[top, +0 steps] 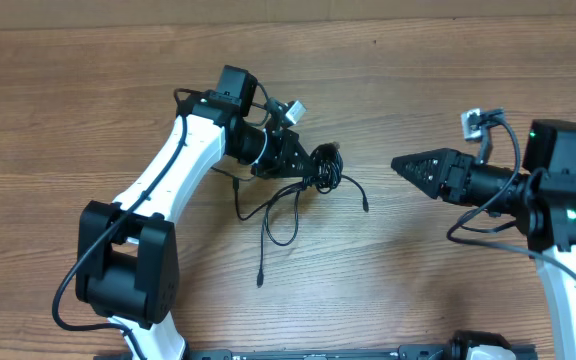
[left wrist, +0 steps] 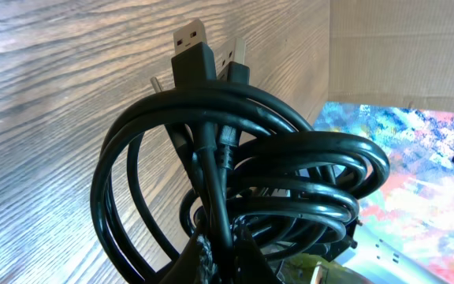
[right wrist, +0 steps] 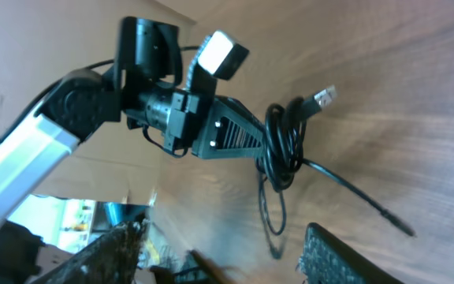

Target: Untangle cables

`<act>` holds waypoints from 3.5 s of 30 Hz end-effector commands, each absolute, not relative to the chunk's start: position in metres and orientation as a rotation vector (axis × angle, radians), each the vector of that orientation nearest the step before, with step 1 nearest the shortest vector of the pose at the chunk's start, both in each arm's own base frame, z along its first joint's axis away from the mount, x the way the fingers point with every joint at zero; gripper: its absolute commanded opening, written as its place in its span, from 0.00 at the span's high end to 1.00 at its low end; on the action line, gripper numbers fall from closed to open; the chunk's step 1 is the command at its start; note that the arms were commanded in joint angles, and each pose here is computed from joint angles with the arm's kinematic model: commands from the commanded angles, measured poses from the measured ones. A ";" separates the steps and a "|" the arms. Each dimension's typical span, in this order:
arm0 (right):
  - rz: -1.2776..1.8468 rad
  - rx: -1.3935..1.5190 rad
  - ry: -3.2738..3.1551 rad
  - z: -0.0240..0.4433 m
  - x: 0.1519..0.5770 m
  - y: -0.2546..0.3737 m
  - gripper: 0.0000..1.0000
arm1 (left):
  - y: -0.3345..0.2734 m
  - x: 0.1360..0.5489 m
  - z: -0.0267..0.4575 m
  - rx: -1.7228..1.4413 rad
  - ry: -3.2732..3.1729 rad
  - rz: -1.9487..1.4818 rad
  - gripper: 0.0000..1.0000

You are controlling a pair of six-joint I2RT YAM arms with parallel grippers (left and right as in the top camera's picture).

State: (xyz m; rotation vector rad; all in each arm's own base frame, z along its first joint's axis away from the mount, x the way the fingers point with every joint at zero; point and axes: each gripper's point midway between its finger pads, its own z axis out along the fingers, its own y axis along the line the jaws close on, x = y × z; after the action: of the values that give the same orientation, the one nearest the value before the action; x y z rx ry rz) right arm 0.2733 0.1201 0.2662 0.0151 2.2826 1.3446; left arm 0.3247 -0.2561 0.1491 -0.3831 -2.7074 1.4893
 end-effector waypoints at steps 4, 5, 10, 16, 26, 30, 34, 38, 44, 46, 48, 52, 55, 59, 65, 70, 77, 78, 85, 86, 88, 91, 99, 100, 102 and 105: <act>1.296 0.023 2.351 0.253 0.278 0.125 0.37 | -0.267 0.324 0.163 -0.434 -2.672 1.551 0.96; 1.280 0.016 2.364 0.250 0.278 0.127 0.37 | -0.268 0.324 0.163 -0.437 -2.671 1.550 0.96; 1.138 -0.020 2.439 0.234 0.278 0.136 0.36 | -0.273 0.322 0.163 -0.459 -2.667 1.554 0.96; 1.019 -0.041 2.501 0.219 0.280 0.150 0.27 | -0.282 0.312 0.175 -0.478 -2.577 1.636 0.96; 1.033 0.021 2.579 0.198 0.289 0.161 0.25 | -0.284 0.310 0.179 -0.480 -2.547 1.664 0.96; 1.033 0.025 2.588 0.195 0.289 0.161 0.24 | -0.283 0.311 0.177 -0.481 -2.560 1.652 0.96; 1.033 0.026 2.589 0.195 0.290 0.161 0.24 | -0.283 0.311 0.176 -0.483 -2.568 1.644 0.96; 1.034 0.018 2.570 0.197 0.293 0.161 0.24 | -0.286 0.310 0.176 -0.500 -2.567 1.647 0.96; 1.036 0.019 2.554 0.199 0.296 0.162 0.24 | -0.291 0.307 0.178 -0.559 -2.552 1.673 0.96; 1.036 0.019 2.554 0.199 0.296 0.162 0.24 | -0.292 0.307 0.179 -0.578 -2.554 1.678 0.96; 1.036 0.018 2.552 0.197 0.297 0.162 0.25 | -0.293 0.307 0.180 -0.619 -2.550 1.694 0.96; 1.036 0.023 2.562 0.194 0.297 0.162 0.29 | -0.293 0.306 0.181 -0.651 -2.546 1.708 0.96; 1.036 0.027 2.570 0.192 0.297 0.162 0.34 | -0.296 0.302 0.191 -0.715 -2.480 1.795 0.96; 1.044 0.061 2.588 0.188 0.298 0.162 0.38 | -0.297 0.300 0.194 -0.735 -2.455 1.827 0.96; 1.036 0.072 2.607 0.180 0.301 0.162 0.60 | -0.297 0.300 0.194 -0.735 -2.454 1.827 0.96; 0.925 0.109 2.614 0.170 0.312 0.152 0.88 | -0.297 0.300 0.196 -0.732 -2.446 1.834 0.96; 0.596 0.371 2.591 0.156 0.334 0.109 0.96 | -0.296 0.297 0.195 -0.728 -2.441 1.826 0.96; 0.559 0.400 2.585 0.155 0.336 0.104 0.96 | -0.296 0.296 0.194 -0.739 -2.439 1.826 0.96; 0.422 0.443 2.574 0.150 0.338 0.086 0.96 | -0.286 0.296 0.193 -0.750 -2.446 1.825 0.96; 0.398 0.450 2.573 0.150 0.338 0.083 0.96 | -0.284 0.297 0.193 -0.739 -2.447 1.829 0.96; 0.352 0.464 2.570 0.148 0.338 0.077 0.96 | -0.281 0.297 0.199 -0.753 -2.420 1.880 0.96; 0.309 0.478 2.565 0.147 0.339 0.071 0.96 | -0.276 0.297 0.211 -0.789 -2.354 1.994 0.96; 0.310 0.608 2.528 0.146 0.344 0.067 0.96 | -0.257 0.303 0.196 -0.718 -2.455 1.879 0.96; 0.332 0.627 2.521 0.147 0.346 0.069 0.96 | -0.254 0.302 0.188 -0.711 -2.494 1.810 0.96; 0.393 0.642 2.510 0.148 0.350 0.076 0.96 | -0.247 0.299 0.172 -0.696 -2.567 1.661 0.96; 0.485 0.673 2.483 0.153 0.356 0.086 0.96 | -0.236 0.291 0.154 -0.674 -2.623 1.474 0.96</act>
State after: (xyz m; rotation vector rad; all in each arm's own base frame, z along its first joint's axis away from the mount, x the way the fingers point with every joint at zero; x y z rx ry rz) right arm 0.3483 0.0861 0.1502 0.5776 2.5244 0.4443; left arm 0.2902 -0.2494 0.1705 -0.6160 -2.5034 1.6800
